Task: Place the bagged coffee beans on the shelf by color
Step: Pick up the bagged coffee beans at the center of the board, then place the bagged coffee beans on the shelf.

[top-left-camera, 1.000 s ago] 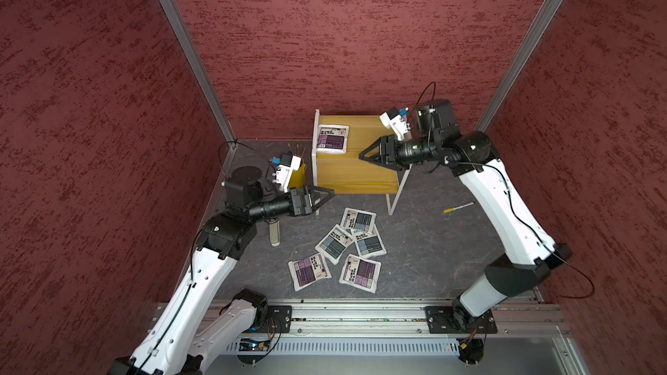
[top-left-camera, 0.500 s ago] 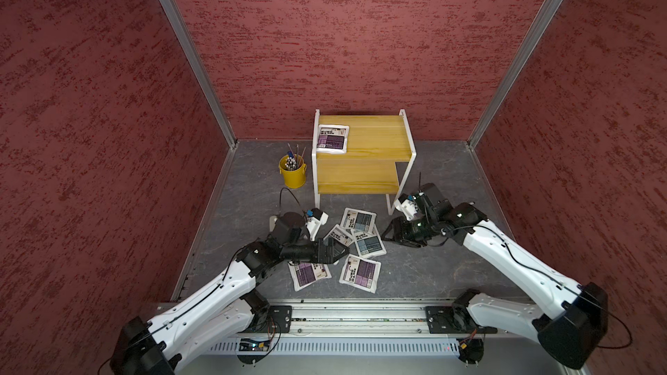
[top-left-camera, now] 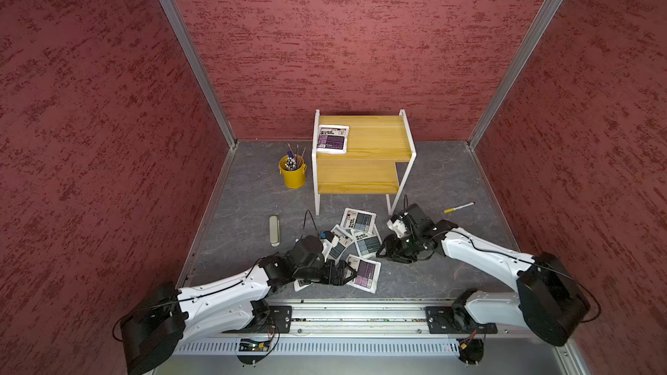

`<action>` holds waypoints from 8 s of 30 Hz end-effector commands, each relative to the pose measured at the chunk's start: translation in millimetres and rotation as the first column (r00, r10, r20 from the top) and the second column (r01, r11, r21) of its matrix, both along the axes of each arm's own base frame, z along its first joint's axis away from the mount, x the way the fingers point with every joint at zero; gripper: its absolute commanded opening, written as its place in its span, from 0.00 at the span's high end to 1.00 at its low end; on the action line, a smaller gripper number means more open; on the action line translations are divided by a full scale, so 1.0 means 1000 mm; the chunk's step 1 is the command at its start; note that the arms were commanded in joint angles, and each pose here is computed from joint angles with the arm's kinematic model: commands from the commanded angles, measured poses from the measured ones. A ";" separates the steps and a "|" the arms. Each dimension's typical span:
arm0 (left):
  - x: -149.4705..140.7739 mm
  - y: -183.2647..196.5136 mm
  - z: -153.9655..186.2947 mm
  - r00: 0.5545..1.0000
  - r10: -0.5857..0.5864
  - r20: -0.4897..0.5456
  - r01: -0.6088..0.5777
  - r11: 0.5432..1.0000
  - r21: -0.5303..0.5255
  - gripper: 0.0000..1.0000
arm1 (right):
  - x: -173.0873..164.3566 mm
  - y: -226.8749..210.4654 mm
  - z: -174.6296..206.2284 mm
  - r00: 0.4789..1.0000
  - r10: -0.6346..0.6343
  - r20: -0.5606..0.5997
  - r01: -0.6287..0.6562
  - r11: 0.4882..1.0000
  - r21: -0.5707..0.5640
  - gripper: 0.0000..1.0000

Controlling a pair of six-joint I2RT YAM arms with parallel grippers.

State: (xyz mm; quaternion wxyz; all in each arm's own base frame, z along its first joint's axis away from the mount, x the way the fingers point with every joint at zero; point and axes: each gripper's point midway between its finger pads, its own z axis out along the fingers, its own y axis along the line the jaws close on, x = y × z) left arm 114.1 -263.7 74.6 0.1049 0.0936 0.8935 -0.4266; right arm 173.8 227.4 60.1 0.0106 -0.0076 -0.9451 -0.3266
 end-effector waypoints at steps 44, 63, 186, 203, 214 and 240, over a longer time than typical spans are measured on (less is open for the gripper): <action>-0.003 -0.038 -0.028 0.982 -0.123 -0.146 0.117 0.992 -0.053 0.00 | -0.023 0.017 -0.041 0.994 0.061 -0.091 -0.050 0.991 0.126 0.51; 0.015 -0.042 -0.026 0.983 -0.104 -0.148 0.093 0.992 -0.083 0.00 | -0.021 0.023 -0.037 0.994 0.065 -0.090 -0.050 0.984 0.169 0.86; 0.158 0.110 0.320 0.841 0.414 0.347 -0.283 0.885 -0.371 0.00 | 0.273 0.018 0.339 0.853 -0.390 0.348 0.228 0.877 0.423 0.76; 0.158 0.114 0.314 0.843 0.418 0.339 -0.289 0.883 -0.369 0.00 | 0.272 0.030 0.331 0.861 -0.373 0.345 0.219 0.886 0.409 0.75; 0.158 0.117 0.313 0.842 0.423 0.336 -0.294 0.881 -0.371 0.00 | 0.274 0.034 0.328 0.866 -0.363 0.343 0.214 0.890 0.402 0.74; 0.165 0.126 0.300 0.840 0.449 0.305 -0.340 0.873 -0.349 0.00 | 0.258 0.015 0.356 0.805 -0.330 0.492 0.202 0.933 0.297 0.51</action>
